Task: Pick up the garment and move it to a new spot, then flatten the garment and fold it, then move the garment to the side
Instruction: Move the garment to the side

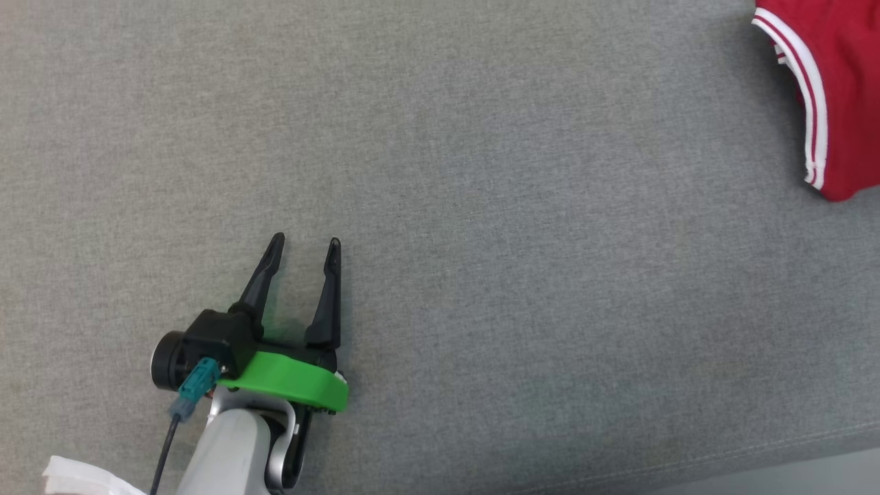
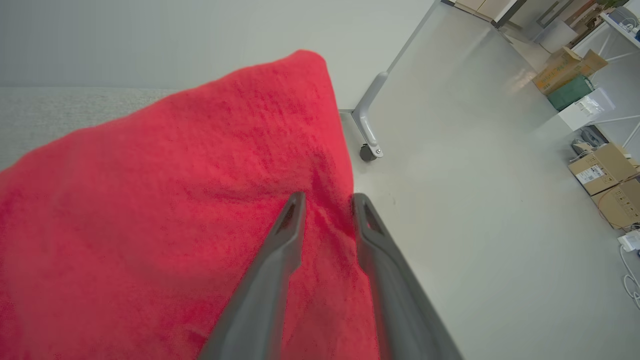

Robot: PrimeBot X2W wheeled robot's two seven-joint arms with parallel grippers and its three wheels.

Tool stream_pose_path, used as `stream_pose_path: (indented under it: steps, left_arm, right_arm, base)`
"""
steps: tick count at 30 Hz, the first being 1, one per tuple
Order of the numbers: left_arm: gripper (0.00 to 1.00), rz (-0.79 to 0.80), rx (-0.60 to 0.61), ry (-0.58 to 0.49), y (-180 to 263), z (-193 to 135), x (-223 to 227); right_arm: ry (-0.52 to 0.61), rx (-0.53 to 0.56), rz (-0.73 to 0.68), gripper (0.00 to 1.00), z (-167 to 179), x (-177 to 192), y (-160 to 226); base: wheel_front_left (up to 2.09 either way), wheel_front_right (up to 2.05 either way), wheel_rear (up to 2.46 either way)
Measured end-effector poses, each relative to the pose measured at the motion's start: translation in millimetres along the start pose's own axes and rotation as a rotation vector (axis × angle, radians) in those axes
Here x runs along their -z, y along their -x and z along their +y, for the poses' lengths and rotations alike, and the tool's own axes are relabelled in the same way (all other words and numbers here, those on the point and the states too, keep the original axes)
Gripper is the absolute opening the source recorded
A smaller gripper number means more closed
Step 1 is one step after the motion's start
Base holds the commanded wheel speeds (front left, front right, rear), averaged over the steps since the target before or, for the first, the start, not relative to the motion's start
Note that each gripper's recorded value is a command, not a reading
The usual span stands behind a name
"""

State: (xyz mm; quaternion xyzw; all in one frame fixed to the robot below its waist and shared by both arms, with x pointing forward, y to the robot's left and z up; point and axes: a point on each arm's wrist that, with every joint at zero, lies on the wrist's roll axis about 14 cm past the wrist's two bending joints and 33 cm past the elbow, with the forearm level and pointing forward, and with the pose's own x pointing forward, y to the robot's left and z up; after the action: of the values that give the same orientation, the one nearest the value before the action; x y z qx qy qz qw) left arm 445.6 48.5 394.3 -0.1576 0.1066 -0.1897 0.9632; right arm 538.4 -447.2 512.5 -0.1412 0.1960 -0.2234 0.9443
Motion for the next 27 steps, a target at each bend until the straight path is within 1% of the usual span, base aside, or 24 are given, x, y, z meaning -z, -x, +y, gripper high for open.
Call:
stream_pose_path:
  steps: [4,6,8,12,16,18,23,27]
  left_arm:
    - [1.0,0.011,-0.01,0.001,0,4,5]
    - [1.0,0.01,-0.001,-0.002,-1,2,4]
    - [1.0,0.002,0.01,-0.003,-3,-2,1]
    - [1.0,-0.019,0.03,-0.01,-4,-10,-7]
    - [1.0,-0.047,0.039,-0.027,-3,-14,-20]
    - [1.0,-0.063,0.04,-0.037,-1,-15,-27]
    - [1.0,-0.111,0.021,-0.049,9,-14,-48]
    - [1.0,-0.15,-0.018,-0.053,23,-6,-65]
  right_arm:
    - [-0.007,-0.02,0.025,1.0,20,19,-3]
    - [-0.004,-0.019,0.014,1.0,21,20,-1]
    - [-0.006,-0.015,-0.022,1.0,19,13,3]
    - [-0.031,-0.049,-0.075,1.0,35,2,12]
    - [-0.037,-0.066,-0.145,1.0,38,-14,24]
    - [-0.043,-0.091,-0.184,1.0,47,-22,32]
    - [-0.069,-0.148,-0.285,1.0,65,-44,55]
    - [-0.098,-0.202,-0.367,1.0,84,-57,79]
  base:
    - [0.0,0.0,0.0]
    - [0.0,0.0,0.0]
    - [0.0,0.0,0.0]
    - [0.0,0.0,0.0]
    - [0.0,0.0,0.0]
    - [0.0,0.0,0.0]
    - [0.0,0.0,0.0]
    - [0.0,0.0,0.0]
